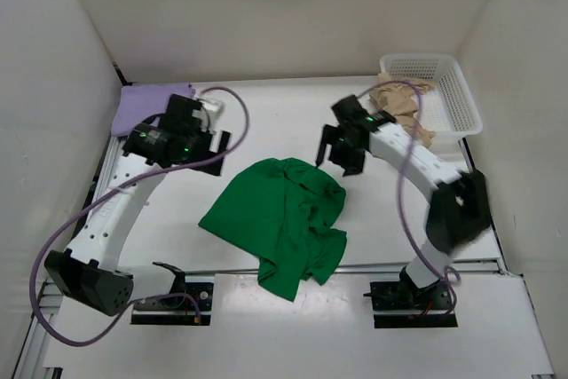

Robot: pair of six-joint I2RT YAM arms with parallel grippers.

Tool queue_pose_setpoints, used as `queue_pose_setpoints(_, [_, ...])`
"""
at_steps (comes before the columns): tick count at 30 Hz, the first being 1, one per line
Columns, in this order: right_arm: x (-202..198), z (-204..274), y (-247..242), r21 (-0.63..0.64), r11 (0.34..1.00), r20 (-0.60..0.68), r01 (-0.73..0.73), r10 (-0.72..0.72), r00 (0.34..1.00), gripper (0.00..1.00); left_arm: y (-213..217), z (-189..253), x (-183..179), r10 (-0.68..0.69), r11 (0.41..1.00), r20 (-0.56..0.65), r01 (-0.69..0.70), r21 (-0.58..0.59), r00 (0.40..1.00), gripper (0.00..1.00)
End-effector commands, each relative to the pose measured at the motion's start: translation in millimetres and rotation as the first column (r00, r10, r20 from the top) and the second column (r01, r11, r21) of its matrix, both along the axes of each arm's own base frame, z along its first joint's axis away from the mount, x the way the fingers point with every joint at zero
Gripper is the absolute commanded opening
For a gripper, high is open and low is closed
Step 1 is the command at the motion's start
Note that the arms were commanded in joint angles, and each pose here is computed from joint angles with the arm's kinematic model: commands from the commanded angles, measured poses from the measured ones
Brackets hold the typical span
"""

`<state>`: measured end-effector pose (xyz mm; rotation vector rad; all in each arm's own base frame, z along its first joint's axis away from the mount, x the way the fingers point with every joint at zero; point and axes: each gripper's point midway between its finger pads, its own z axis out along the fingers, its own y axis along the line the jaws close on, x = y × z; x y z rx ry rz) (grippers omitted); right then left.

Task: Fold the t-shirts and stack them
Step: Move the tshirt to the center of the board, then flatten out the tshirt

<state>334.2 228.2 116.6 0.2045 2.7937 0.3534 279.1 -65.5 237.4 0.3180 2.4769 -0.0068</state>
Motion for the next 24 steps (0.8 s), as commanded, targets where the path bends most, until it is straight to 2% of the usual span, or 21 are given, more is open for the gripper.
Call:
queue_pose_setpoints(1, [-36.2,36.4,-26.6,0.132,0.990,0.092,0.038,-0.051,0.994,0.84,-47.2,-9.7,-30.7,-0.194,0.981,-0.087,0.193,-0.015,0.977,1.00])
queue_pose_setpoints(2, [-48.8,27.5,-32.7,0.135,0.990,0.062,0.042,-0.050,0.997,0.83,-57.9,-17.8,-36.3,-0.235,0.972,-0.116,0.235,-0.016,0.965,1.00])
queue_pose_setpoints(3, [-68.4,5.0,-39.9,0.120,0.991,0.002,0.053,-0.053,0.999,0.82,-72.4,-41.6,-50.7,-0.298,0.952,-0.193,0.305,0.004,0.935,1.00])
queue_pose_setpoints(6, [-112.7,-22.2,-41.3,0.089,0.996,-0.070,-0.003,0.010,0.997,0.80,-85.6,-94.9,-70.8,-0.364,0.914,-0.286,0.399,0.073,0.886,1.00])
queue_pose_setpoints(10, [-162.2,-53.8,-35.2,0.063,0.994,-0.172,-0.086,0.095,0.981,0.79,-104.1,-129.1,-75.8,-0.419,0.886,-0.302,0.458,0.070,0.856,1.00])
queue_pose_setpoints(11, [-167.4,-58.3,-33.5,0.062,0.995,-0.183,-0.082,0.092,0.979,0.79,-111.6,-131.6,-81.6,-0.447,0.877,-0.308,0.480,0.037,0.840,1.00])
queue_pose_setpoints(13, [-178.5,-71.0,-36.4,0.043,0.995,-0.201,-0.093,0.099,0.975,0.80,-117.9,-148.0,-90.3,-0.470,0.855,-0.347,0.516,0.048,0.812,1.00])
queue_pose_setpoints(14, [-181.1,-76.9,-34.6,0.041,0.995,-0.211,-0.088,0.095,0.973,0.80,-123.9,-154.3,-87.9,-0.482,0.851,-0.332,0.523,0.043,0.811,1.00])
queue_pose_setpoints(16, [-185.6,-85.5,-37.8,0.028,0.997,-0.234,-0.076,0.080,0.969,0.80,-116.2,-175.1,-80.2,-0.448,0.856,-0.334,0.506,0.106,0.829,1.00])
queue_pose_setpoints(17, [-186.6,-88.8,-38.6,0.020,0.997,-0.246,-0.075,0.078,0.966,0.79,-105.5,-191.0,-81.5,-0.424,0.855,-0.350,0.497,0.148,0.835,1.00])
queue_pose_setpoints(18, [-185.6,-91.8,-37.8,0.017,0.997,-0.250,-0.075,0.077,0.965,0.76,-100.0,-198.1,-68.9,-0.395,0.857,-0.312,0.469,0.212,0.864,1.00])
queue_pose_setpoints(19, [-184.7,-90.9,-34.5,0.034,0.996,-0.247,-0.078,0.084,0.965,0.67,-91.6,-211.9,-71.4,-0.376,0.850,-0.339,0.467,0.244,0.863,1.00])
queue_pose_setpoints(20, [-185.2,-93.1,-32.5,0.040,0.996,-0.256,-0.080,0.087,0.963,0.49,-86.1,-217.2,-69.3,-0.357,0.854,-0.343,0.453,0.257,0.869,0.91])
queue_pose_setpoints(22, [-183.2,-92.2,-27.2,0.058,0.993,-0.257,-0.099,0.110,0.960,0.29,-79.4,-223.4,-64.3,-0.328,0.867,-0.348,0.426,0.259,0.878,0.75])
queue_pose_setpoints(23, [-182.5,-90.9,-27.0,0.050,0.993,-0.266,-0.108,0.118,0.957,0.10,-71.6,-227.0,-58.4,-0.292,0.881,-0.354,0.394,0.261,0.889,0.59])
queue_pose_setpoints(24, [-180.2,-89.7,-28.6,0.038,0.992,-0.256,-0.119,0.125,0.959,0.03,-64.9,-226.4,-54.1,-0.267,0.888,-0.349,0.370,0.273,0.898,0.53])
